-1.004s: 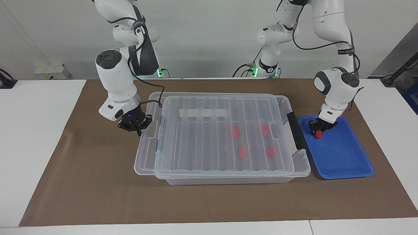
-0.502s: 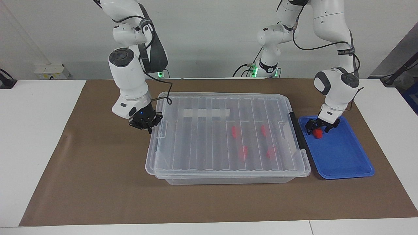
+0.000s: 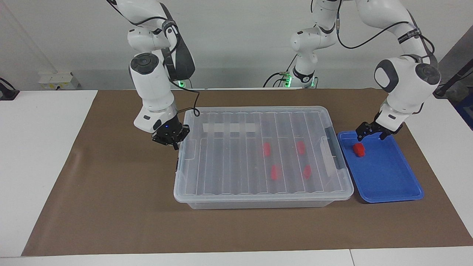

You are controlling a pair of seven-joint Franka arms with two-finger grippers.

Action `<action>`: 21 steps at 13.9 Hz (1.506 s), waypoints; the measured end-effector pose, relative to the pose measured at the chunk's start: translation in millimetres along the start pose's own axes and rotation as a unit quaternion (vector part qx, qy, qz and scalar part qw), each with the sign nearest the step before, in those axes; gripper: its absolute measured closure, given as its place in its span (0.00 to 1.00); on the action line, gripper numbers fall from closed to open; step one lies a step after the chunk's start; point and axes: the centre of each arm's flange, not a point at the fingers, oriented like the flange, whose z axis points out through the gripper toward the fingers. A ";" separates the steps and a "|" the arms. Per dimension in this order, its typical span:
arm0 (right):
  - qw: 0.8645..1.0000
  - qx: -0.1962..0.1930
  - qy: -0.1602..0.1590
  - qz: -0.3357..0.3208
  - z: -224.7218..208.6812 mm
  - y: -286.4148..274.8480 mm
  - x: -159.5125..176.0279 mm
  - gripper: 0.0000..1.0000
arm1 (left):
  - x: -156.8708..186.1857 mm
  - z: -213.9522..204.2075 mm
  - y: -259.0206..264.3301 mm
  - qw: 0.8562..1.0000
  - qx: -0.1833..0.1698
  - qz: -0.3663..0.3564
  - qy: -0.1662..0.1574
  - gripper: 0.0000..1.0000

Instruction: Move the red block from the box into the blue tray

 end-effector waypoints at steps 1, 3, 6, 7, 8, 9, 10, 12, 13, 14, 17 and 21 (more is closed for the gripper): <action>1.000 -0.001 0.000 0.003 -2.9 2.2 -0.3 0.99 | -3.7 -21.3 1.4 1.000 0.001 0.000 -0.001 0.00; 1.000 -0.003 0.003 0.013 -12.8 12.0 -1.9 0.99 | -14.4 -58.7 4.5 1.000 0.005 0.001 0.010 0.00; 0.999 -0.008 0.007 0.042 -32.2 37.5 -7.6 0.99 | -39.3 -106.7 14.2 0.999 0.013 0.005 0.029 0.00; 0.998 -0.009 0.006 0.061 -38.8 47.1 -11.1 0.99 | -44.0 -115.3 18.4 0.999 0.015 0.007 0.034 0.00; 0.997 -0.011 0.004 0.078 -44.9 57.2 -14.9 0.99 | -45.3 -118.4 23.9 0.999 0.016 0.012 0.037 0.00; 0.996 -0.013 0.002 0.092 -51.3 67.2 -18.8 0.99 | -44.6 -118.1 29.2 0.999 0.016 0.017 0.036 0.00; 0.994 -0.015 0.000 0.104 -57.8 76.1 -23.2 0.99 | -43.9 -116.5 32.5 0.999 0.016 0.020 0.035 0.00; 0.992 -0.018 -0.002 0.121 -73.1 93.5 -32.8 0.99 | -42.9 -114.2 33.6 0.999 0.016 0.021 0.033 0.00; 0.991 -0.020 -0.001 0.130 -81.5 102.3 -37.7 0.91 | -42.6 -114.1 34.4 0.999 0.016 0.022 0.033 0.00; 0.990 -0.022 -0.002 0.137 -89.7 109.5 -42.3 0.82 | -41.9 -115.0 38.7 0.999 0.015 0.026 0.035 0.00; 0.988 -0.024 -0.007 0.150 -118.1 121.6 -49.4 0.50 | -39.4 -117.0 77.7 0.997 0.014 0.061 0.039 0.00; 0.987 -0.025 -0.024 0.158 -142.4 127.7 -57.6 0.26 | -37.9 -123.2 98.5 0.996 0.009 0.076 0.050 0.00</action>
